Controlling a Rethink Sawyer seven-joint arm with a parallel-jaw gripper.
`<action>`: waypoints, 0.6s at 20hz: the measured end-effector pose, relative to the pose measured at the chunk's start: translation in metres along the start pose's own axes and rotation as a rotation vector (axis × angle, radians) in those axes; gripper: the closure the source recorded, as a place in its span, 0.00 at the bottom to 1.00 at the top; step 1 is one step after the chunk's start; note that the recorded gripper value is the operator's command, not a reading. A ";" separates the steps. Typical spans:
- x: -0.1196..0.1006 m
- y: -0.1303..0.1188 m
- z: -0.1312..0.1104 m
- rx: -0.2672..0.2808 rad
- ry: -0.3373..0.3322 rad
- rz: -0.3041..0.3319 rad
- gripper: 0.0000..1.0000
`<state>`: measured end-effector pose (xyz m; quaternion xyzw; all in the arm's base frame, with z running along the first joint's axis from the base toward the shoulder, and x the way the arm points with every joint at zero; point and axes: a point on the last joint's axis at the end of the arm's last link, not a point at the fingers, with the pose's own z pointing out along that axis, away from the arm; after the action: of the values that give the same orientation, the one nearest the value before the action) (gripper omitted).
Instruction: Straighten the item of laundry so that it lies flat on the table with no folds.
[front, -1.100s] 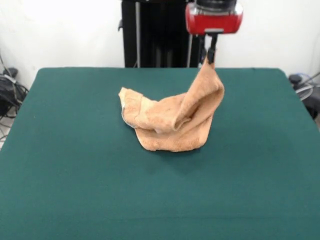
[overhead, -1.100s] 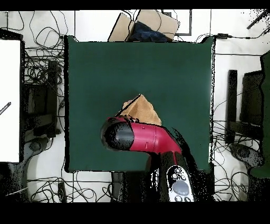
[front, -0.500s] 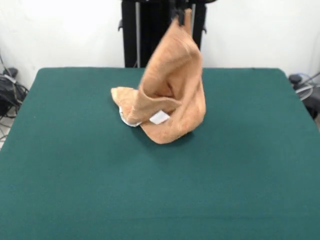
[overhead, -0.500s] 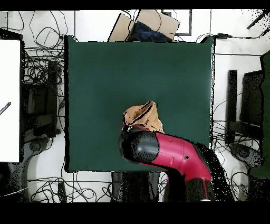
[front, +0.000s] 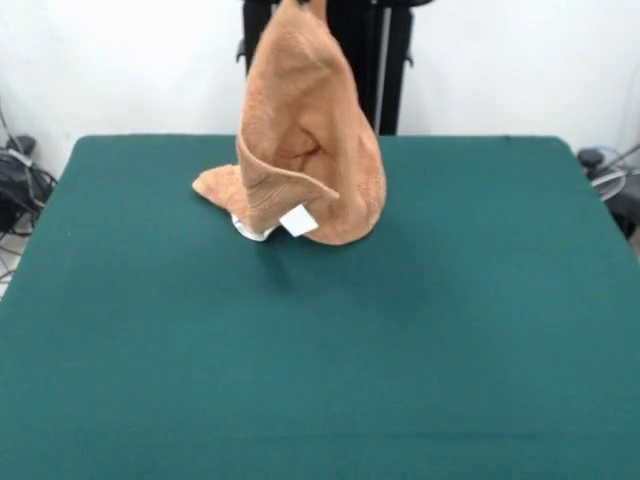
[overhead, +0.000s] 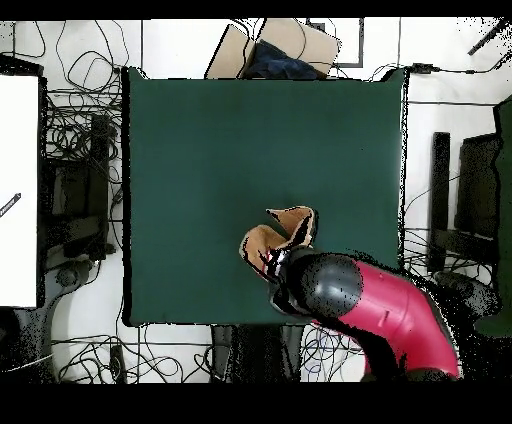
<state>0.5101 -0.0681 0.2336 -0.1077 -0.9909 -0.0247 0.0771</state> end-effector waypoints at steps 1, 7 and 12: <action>-0.001 -0.002 -0.001 -0.001 0.002 0.004 1.00; -0.008 -0.016 -0.013 -0.008 0.000 0.025 1.00; -0.006 -0.034 -0.036 0.018 -0.026 0.039 1.00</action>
<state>0.5137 -0.1047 0.2666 -0.1267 -0.9897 -0.0131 0.0655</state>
